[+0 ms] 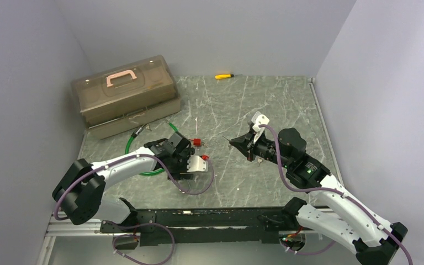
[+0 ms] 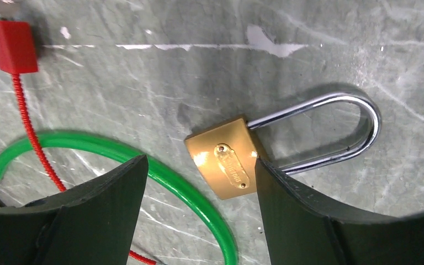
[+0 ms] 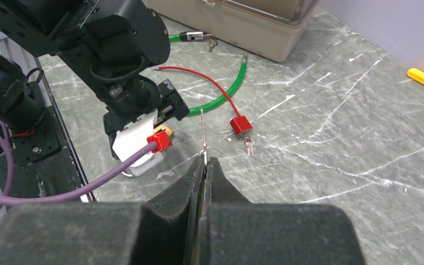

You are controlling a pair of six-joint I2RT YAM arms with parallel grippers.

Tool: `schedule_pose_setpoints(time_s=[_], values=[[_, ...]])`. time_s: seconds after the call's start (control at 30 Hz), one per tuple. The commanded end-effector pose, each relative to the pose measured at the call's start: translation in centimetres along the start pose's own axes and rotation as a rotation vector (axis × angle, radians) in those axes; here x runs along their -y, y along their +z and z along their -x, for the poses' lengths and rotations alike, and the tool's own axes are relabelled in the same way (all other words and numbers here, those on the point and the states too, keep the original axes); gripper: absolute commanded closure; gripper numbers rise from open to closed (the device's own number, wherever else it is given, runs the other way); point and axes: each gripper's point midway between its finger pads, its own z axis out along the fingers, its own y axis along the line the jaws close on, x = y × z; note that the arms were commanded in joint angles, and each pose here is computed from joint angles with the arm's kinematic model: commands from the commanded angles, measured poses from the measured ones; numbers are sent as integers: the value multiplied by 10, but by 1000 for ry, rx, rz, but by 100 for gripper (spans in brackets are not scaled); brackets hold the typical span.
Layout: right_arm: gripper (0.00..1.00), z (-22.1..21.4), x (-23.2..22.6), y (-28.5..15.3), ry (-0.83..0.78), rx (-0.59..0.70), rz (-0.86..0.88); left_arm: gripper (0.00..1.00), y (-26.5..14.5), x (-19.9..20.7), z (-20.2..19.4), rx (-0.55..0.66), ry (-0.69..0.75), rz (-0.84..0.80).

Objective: Unlock with the key
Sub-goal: Move the lock to the center of the board.

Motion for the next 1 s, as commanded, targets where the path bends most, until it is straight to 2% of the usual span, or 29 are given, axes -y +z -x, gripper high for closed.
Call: schedule_pose_setpoints(time_s=[0.0, 0.23, 0.33, 0.4, 0.57, 0.67, 0.8, 0.97], values=[[100, 12, 1, -2, -21, 41, -2, 24, 6, -5, -6, -13, 72, 31], [100, 12, 1, -2, -15, 43, -4, 25, 7, -7, -2, -8, 214, -17], [100, 12, 1, -1, -13, 47, -3, 27, 0, 2, 3, -4, 225, -125], [100, 12, 0, -2, -10, 49, -2, 27, -11, 9, 5, 47, 257, -197], [100, 12, 0, -3, -11, 50, 1, 26, -28, -2, -6, 87, 326, -245], [100, 15, -1, -2, -12, 52, 9, 22, -39, 16, -3, 179, 441, -382], [100, 18, -2, -1, -9, 61, 11, 21, -27, 22, 1, 210, 539, -409], [100, 21, -2, -2, -6, 62, 11, 18, 2, 24, -9, 117, 676, -399]])
